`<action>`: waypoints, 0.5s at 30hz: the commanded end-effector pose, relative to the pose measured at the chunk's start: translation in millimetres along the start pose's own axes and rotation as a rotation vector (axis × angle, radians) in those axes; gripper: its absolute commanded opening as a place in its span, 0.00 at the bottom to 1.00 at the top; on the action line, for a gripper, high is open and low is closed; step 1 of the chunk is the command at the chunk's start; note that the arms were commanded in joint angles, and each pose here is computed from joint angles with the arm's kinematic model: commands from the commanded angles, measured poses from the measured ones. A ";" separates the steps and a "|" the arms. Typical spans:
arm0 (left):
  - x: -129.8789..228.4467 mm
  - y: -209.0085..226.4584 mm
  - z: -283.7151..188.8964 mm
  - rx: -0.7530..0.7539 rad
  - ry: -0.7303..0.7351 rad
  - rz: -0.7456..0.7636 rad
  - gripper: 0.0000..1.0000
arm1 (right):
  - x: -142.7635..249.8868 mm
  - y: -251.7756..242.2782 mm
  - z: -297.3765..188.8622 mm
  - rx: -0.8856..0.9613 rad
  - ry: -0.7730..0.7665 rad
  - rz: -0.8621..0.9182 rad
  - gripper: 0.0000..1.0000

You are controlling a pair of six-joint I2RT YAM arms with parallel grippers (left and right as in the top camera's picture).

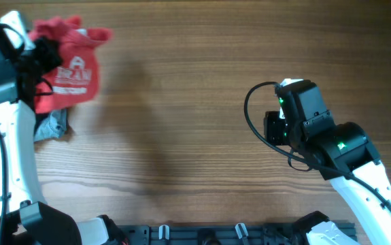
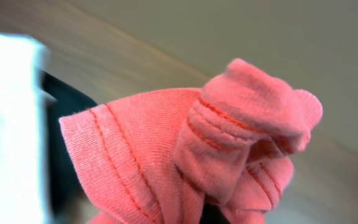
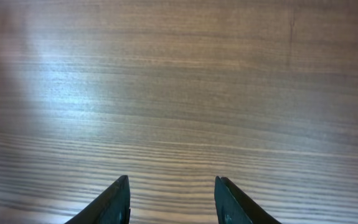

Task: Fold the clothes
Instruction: 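Carry the folded red shirt left and place it on the clothes stack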

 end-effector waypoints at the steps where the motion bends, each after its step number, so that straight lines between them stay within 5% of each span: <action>1: -39.8 46.6 -12.7 -0.136 -0.165 -0.049 0.04 | -1.4 -3.0 -3.4 0.018 -0.011 0.015 0.44; 8: -88.6 111.0 -38.1 -0.255 -0.406 -0.136 0.05 | 0.3 -3.7 -3.4 0.021 -0.004 0.040 0.44; 15: -61.5 180.2 -2.9 -0.345 -0.334 -0.220 0.06 | 2.1 -4.6 -3.4 0.025 0.004 0.038 0.44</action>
Point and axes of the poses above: each gripper's point midway between its finger pads, its own z axis out along the fingers, its own y axis along the line the jaws close on, x = y × z, the point moved 2 cm from there along -z, back along the fingers, and after that the axes turned 5 degrees about z, right-handed, at the moved point
